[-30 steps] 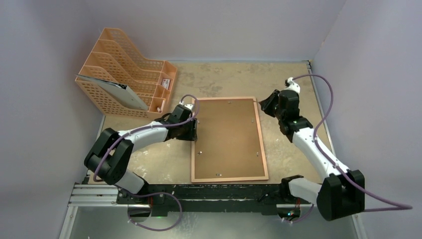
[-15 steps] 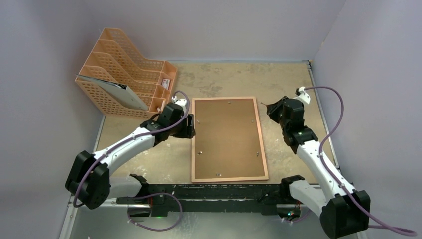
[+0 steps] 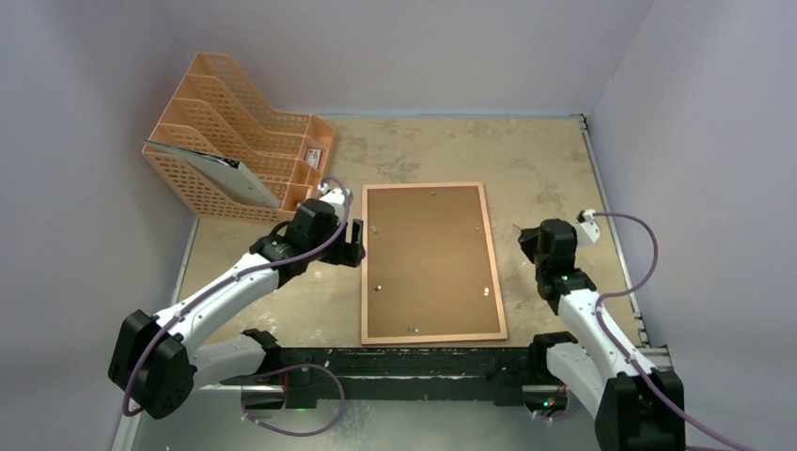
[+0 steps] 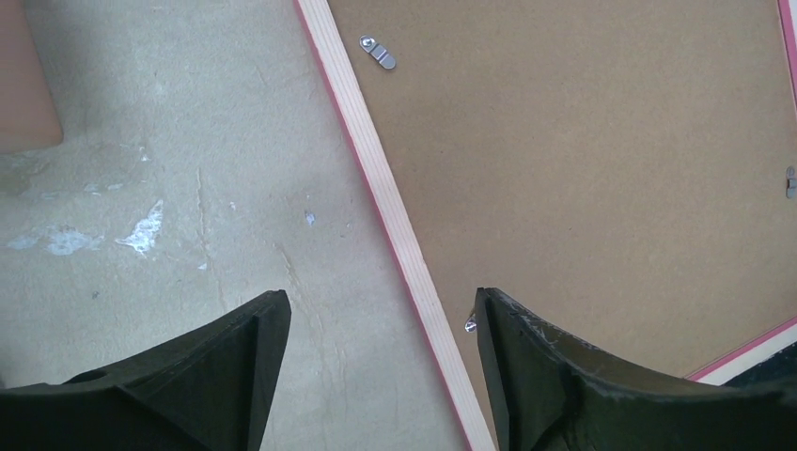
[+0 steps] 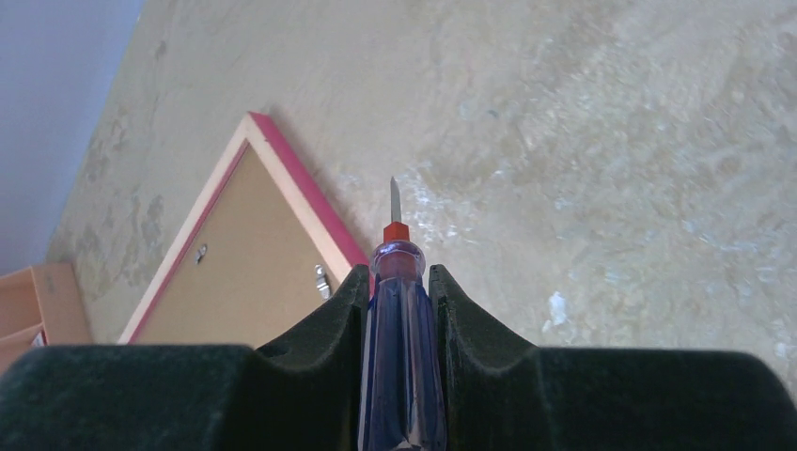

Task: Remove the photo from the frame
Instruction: Place the screwdriver at the center of the board.

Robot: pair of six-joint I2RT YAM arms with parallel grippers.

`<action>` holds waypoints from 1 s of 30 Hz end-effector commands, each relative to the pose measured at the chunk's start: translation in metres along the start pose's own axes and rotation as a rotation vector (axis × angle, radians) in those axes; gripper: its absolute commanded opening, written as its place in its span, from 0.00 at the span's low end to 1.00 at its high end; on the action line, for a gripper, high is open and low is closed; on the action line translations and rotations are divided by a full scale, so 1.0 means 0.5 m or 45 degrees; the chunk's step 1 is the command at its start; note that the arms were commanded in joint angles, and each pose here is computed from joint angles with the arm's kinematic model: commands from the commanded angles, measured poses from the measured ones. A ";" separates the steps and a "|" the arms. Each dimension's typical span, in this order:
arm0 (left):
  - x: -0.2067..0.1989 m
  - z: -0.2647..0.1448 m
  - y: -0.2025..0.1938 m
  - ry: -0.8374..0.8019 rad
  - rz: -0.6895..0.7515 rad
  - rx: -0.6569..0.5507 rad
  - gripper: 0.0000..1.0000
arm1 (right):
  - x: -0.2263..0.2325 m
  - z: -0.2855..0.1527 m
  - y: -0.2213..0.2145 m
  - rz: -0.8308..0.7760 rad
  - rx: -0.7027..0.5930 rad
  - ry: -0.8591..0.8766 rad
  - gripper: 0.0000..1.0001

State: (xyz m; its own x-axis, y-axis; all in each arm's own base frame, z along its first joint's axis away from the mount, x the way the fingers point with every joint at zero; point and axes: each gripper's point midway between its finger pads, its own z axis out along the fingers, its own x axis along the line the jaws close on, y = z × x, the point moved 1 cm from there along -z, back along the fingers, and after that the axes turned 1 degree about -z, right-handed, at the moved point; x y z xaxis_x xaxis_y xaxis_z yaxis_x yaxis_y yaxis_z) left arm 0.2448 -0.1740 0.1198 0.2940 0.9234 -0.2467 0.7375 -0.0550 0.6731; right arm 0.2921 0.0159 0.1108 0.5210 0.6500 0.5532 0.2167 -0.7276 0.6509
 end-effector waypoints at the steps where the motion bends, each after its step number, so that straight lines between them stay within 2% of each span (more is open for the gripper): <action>1: 0.002 -0.007 0.016 0.002 0.051 -0.052 0.75 | 0.034 -0.009 0.046 0.195 -0.128 0.165 0.00; 5: 0.006 -0.002 0.013 0.016 0.049 -0.038 0.84 | 0.024 0.004 0.055 0.161 -0.126 0.160 0.00; 13: 0.016 0.002 0.008 0.058 0.055 -0.011 0.89 | -0.024 0.058 -0.009 0.093 0.091 0.111 0.00; 20: 0.023 0.004 0.010 0.084 0.056 -0.013 0.90 | -0.062 0.053 -0.010 -0.079 0.113 -0.005 0.00; 22: 0.022 0.007 0.009 0.085 0.057 -0.006 0.90 | -0.073 0.053 0.003 -0.157 0.091 -0.053 0.03; 26: 0.023 0.010 0.009 0.087 0.059 0.002 0.90 | -0.057 0.058 -0.035 -0.233 0.230 0.036 0.09; 28: 0.024 0.010 0.007 0.090 0.060 0.005 0.90 | -0.057 0.061 -0.050 -0.252 0.305 0.021 0.08; 30: 0.025 0.010 0.007 0.097 0.059 0.007 0.90 | -0.061 0.065 -0.051 -0.249 0.307 -0.003 0.07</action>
State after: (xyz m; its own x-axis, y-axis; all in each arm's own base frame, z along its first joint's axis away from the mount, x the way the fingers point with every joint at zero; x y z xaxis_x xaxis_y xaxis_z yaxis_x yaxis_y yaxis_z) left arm 0.2484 -0.1658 0.1080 0.2756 0.9429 -0.1872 0.7455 -0.0867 0.6608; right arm 0.3061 0.0024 0.0740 0.4567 0.7422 0.4904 0.3973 -0.6634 0.6341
